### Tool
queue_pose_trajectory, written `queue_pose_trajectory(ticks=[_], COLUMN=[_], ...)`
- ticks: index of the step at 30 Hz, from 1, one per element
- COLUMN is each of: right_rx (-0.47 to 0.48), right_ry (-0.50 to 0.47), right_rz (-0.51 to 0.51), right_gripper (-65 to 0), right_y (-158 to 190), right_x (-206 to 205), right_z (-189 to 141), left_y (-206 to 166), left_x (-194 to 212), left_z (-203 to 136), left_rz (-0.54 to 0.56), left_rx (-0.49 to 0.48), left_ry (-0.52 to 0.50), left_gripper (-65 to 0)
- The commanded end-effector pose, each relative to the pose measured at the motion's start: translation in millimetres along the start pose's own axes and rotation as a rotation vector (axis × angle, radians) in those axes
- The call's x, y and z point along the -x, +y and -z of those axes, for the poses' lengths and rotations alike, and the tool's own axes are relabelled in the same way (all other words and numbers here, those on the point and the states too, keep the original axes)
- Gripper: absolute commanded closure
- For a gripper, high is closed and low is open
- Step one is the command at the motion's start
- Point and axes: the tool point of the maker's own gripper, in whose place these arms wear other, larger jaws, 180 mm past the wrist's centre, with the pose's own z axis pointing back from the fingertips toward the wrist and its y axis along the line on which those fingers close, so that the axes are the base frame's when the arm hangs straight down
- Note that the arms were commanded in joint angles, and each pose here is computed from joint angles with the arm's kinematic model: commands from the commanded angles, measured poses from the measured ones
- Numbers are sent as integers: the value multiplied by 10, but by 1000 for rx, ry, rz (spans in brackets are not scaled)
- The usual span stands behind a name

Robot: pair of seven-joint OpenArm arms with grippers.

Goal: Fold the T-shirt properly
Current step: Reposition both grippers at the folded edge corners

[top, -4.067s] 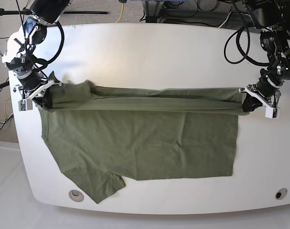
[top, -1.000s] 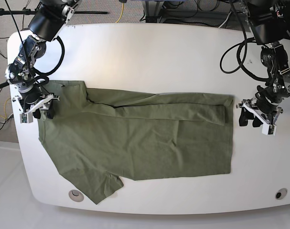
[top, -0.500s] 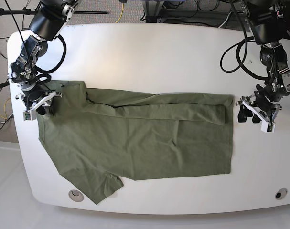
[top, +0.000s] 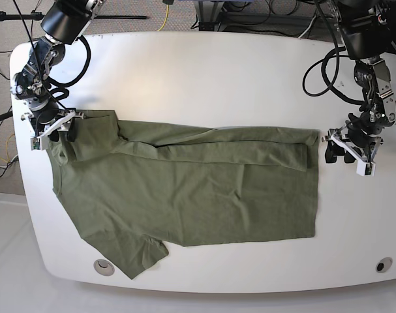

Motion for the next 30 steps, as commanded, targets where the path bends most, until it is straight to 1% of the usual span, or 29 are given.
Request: queue_pose_trajectory(ticks=[1, 3, 11, 13, 21, 23, 30], right_rx=[16, 21, 20, 35, 52, 56, 54], right_ry=[-48, -46, -39, -52, -69, -62, -53], right_rz=[-2, 5, 4, -34, -72, -92, -92], right_gripper=[-290, -274, -263, -274, -276, -283, -290], right_y=[-107, -135, -135, -134, -134, -128, -130], right_x=[-160, -146, -99, -143, -161, -140, -95], right_z=[-45, -36, -49, -123, -237, -303, -305], left_y=[18, -28, -83, -89, -98, -99, -105], left_x=[-218, -249, -273, -394, -415, -352, -338], left_z=[-42, -95, -141, -162, -159, -170, -176], left_rz=[16, 35, 51, 69, 76, 82, 84], left_rx=[2, 8, 18, 14, 15, 14, 14], left_ry=[-69, -96, -117, -138, -133, -124, -123], left_gripper=[-319, -310, -301, -308, -325, -329, -328])
